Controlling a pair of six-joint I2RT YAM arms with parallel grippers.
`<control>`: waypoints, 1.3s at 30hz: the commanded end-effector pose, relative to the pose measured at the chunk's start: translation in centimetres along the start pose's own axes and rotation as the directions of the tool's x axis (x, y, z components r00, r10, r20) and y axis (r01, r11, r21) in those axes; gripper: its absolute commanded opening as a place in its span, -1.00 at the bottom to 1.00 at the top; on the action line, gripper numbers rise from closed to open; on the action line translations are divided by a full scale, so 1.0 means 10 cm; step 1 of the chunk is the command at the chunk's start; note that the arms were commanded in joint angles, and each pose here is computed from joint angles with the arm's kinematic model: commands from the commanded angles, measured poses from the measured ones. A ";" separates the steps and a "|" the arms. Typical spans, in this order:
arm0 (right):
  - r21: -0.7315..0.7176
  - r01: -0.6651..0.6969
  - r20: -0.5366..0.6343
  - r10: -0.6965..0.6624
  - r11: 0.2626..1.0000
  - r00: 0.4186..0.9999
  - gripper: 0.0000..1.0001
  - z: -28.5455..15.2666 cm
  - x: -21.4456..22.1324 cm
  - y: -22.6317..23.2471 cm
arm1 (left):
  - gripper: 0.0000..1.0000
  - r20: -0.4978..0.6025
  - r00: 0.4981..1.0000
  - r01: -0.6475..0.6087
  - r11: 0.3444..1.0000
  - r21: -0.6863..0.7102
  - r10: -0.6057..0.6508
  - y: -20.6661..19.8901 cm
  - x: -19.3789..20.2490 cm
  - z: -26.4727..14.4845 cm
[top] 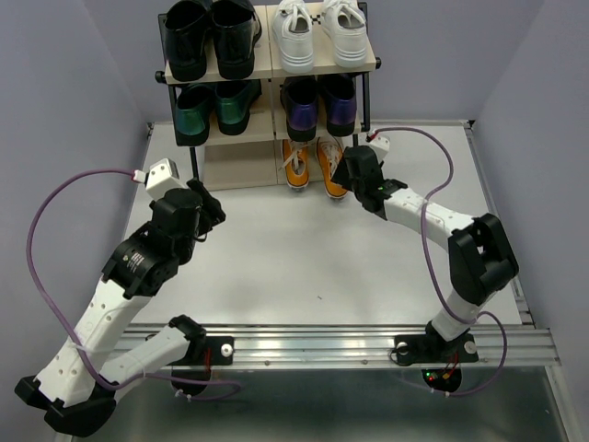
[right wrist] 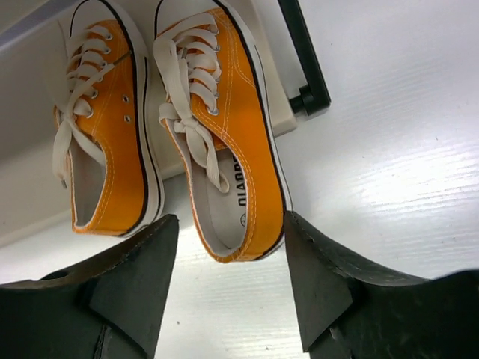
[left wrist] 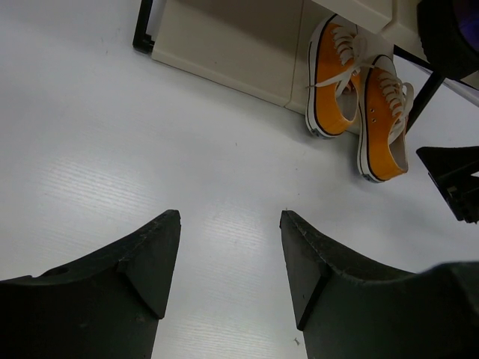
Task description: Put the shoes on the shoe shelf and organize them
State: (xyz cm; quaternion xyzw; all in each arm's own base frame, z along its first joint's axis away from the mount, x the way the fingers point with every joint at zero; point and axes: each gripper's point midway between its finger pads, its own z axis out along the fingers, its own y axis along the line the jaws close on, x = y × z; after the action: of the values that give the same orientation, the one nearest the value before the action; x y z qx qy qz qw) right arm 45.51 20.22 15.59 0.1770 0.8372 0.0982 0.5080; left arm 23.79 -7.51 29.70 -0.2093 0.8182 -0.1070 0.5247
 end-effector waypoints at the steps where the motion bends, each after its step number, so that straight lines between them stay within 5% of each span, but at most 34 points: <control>1: -0.079 0.008 -0.003 -0.008 0.997 1.000 0.31 -0.17 -0.04 0.03 | 0.34 0.024 0.999 0.023 1.000 0.013 -0.023 -0.03 -0.05 0.01; 7: -0.209 0.159 -0.060 -0.175 0.965 0.983 0.77 -0.30 0.21 0.04 | 0.34 0.026 0.999 0.028 0.999 0.016 -0.029 -0.03 -0.03 0.02; 13: -0.184 0.249 -0.042 -0.261 0.951 0.965 0.84 -0.23 0.24 -0.05 | 0.34 0.005 1.000 0.023 0.999 0.026 -0.024 -0.07 0.05 0.08; 23: -0.157 0.301 -0.076 -0.315 0.941 0.946 0.31 0.03 0.40 -0.05 | 0.34 0.002 1.000 0.019 1.000 0.021 -0.019 -0.05 0.08 0.10; 39: -0.132 0.269 -0.094 -0.282 0.954 0.955 -0.14 0.21 0.47 -0.01 | 0.34 0.002 1.000 0.016 1.000 0.027 -0.016 -0.03 0.09 0.08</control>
State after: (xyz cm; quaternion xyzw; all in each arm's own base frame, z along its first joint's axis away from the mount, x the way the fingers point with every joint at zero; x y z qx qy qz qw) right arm 43.05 21.48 8.45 0.0021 0.8930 0.0769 0.4434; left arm 24.19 -8.39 28.11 -0.2048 0.8243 -0.1170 0.5147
